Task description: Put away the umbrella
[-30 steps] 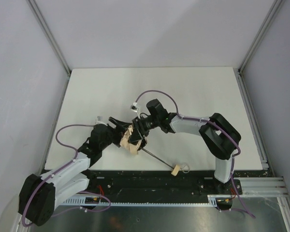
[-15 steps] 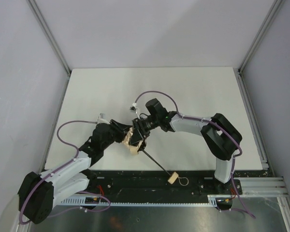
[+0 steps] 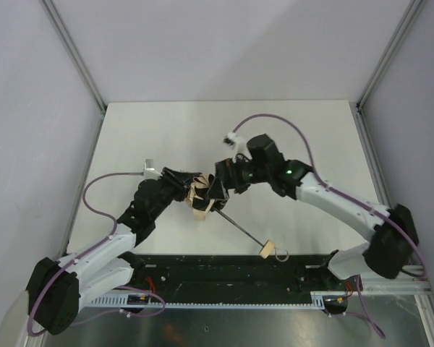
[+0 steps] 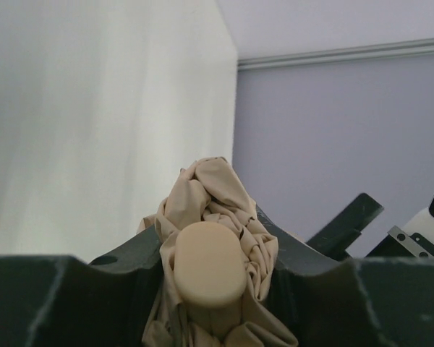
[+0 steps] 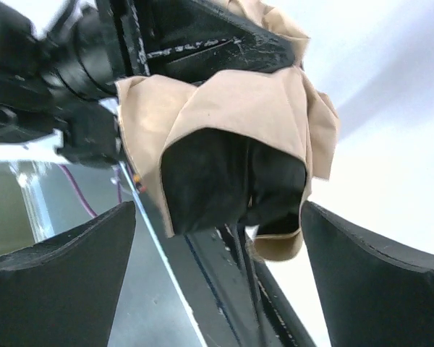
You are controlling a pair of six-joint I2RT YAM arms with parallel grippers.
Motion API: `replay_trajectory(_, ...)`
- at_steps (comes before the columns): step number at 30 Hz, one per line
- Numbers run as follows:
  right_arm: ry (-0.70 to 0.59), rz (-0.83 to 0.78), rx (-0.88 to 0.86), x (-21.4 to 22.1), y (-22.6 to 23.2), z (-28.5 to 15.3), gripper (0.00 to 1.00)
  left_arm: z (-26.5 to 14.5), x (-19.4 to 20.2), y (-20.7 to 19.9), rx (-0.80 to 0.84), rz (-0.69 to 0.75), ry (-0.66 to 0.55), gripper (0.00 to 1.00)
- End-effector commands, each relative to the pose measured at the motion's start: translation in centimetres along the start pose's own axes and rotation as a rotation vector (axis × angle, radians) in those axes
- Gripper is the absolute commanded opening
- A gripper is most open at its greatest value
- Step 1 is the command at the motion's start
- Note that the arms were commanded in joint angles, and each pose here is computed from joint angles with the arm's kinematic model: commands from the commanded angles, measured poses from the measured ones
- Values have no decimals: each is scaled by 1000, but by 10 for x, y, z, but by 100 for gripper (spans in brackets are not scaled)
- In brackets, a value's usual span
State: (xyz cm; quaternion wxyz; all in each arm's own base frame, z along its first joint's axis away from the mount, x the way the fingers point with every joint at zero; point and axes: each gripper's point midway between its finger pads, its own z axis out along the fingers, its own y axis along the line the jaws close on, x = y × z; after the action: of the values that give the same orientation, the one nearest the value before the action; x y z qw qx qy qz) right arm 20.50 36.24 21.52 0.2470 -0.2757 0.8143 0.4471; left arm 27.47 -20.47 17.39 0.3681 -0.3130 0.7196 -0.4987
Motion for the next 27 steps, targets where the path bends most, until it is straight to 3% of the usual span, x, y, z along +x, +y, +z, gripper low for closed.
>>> replay_trajectory(1, -199, 109, 89, -37, 6, -59, 99, -4, -33, -78, 245, -40, -110, 0)
replay_trajectory(5, -423, 310, 262, -64, -46, -121, 99, -14, -35, -113, 368, -78, -90, 0)
replay_trajectory(7, -479, 378, 259, -67, -63, -138, 99, -20, -35, -128, 409, -81, -78, 0)
replay_trajectory(11, -404, 295, 101, -59, -56, -129, 93, -27, -32, -144, 454, -129, -39, 0)
replay_trajectory(14, -356, 31, 46, -51, -42, -120, 90, -26, -27, -145, 435, -197, 15, 0)
replay_trajectory(18, -350, -282, -41, -51, -3, -106, 95, -18, -11, -135, 359, -212, 105, 0)
replay_trajectory(20, -348, -280, -135, -54, 14, -99, 96, -16, -5, -126, 331, -224, 136, 0)
replay_trajectory(25, -306, -47, -336, -60, 37, -79, 97, -19, -2, -118, 326, -199, 137, 0)
replay_trajectory(27, -307, -25, -389, -60, 53, -74, 99, -20, -1, -119, 333, -164, 139, 0)
